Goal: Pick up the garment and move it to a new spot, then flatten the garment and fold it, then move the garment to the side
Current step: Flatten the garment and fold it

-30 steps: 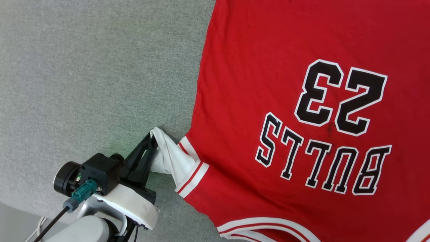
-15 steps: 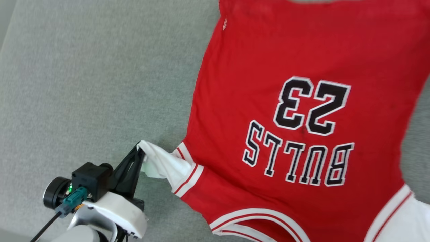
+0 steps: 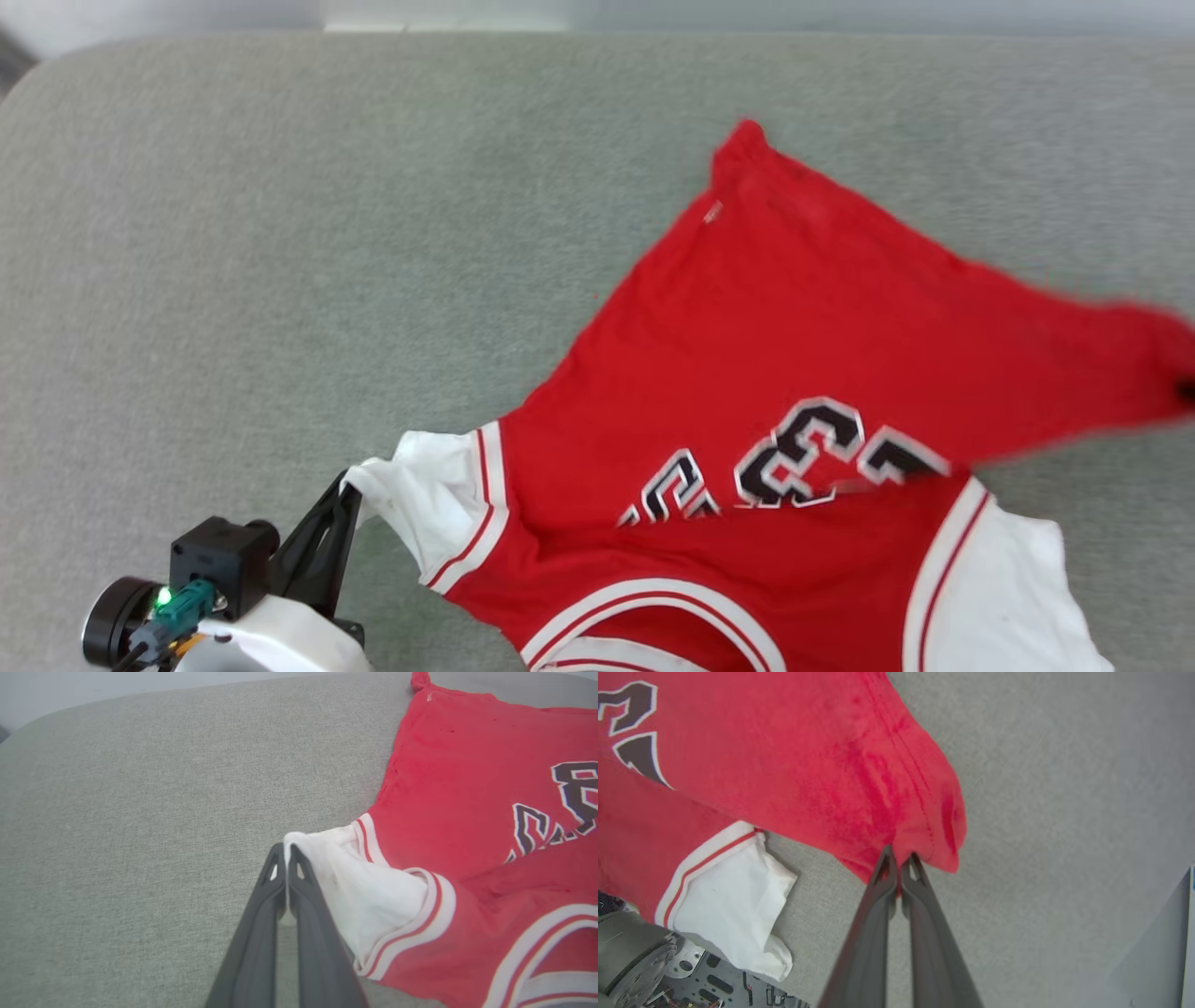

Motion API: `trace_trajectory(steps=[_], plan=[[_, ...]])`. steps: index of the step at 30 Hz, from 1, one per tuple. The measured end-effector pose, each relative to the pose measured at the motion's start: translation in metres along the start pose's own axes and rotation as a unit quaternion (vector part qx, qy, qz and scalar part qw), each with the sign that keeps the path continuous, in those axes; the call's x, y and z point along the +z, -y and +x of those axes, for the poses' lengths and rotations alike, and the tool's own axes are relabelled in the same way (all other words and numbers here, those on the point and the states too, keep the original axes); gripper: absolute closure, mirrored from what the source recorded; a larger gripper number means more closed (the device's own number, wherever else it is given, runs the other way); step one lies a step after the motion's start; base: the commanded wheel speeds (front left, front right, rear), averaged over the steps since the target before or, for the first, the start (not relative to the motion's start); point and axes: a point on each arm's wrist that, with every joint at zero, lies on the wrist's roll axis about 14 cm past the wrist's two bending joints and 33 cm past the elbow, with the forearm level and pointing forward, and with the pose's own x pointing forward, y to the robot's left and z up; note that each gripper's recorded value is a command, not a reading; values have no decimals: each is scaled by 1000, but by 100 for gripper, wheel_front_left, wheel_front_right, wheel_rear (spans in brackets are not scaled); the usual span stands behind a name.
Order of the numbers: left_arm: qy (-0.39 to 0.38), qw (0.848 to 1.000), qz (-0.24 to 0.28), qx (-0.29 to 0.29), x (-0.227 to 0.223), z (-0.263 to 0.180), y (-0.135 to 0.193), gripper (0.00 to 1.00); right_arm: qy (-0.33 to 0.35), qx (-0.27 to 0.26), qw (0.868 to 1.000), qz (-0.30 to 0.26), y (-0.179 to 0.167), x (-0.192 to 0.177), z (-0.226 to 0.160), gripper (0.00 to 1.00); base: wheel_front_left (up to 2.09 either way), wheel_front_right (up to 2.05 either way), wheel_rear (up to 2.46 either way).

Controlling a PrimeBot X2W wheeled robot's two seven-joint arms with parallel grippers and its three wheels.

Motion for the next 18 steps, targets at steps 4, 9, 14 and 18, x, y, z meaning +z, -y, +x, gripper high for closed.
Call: trace_trajectory(steps=[4, 9, 14, 18], plan=[[4, 1000, 0, -8, 3, -3, 6, 100, -35, 17, 998, 58, -10, -67, -6, 100, 0, 0, 0], [9, 1000, 0, -19, 6, -4, 12, 100, -84, 42, 988, 127, -38, -149, -7, 100, 0, 0, 0], [10, 1000, -1, -22, 6, -4, 15, 100, -117, 68, 975, 176, -72, -205, -4, 100, 0, 0, 0], [7, 1000, -1, -21, 5, -3, 14, 100, -123, 77, 970, 196, -88, -222, -1, 100, 0, 0, 0]])
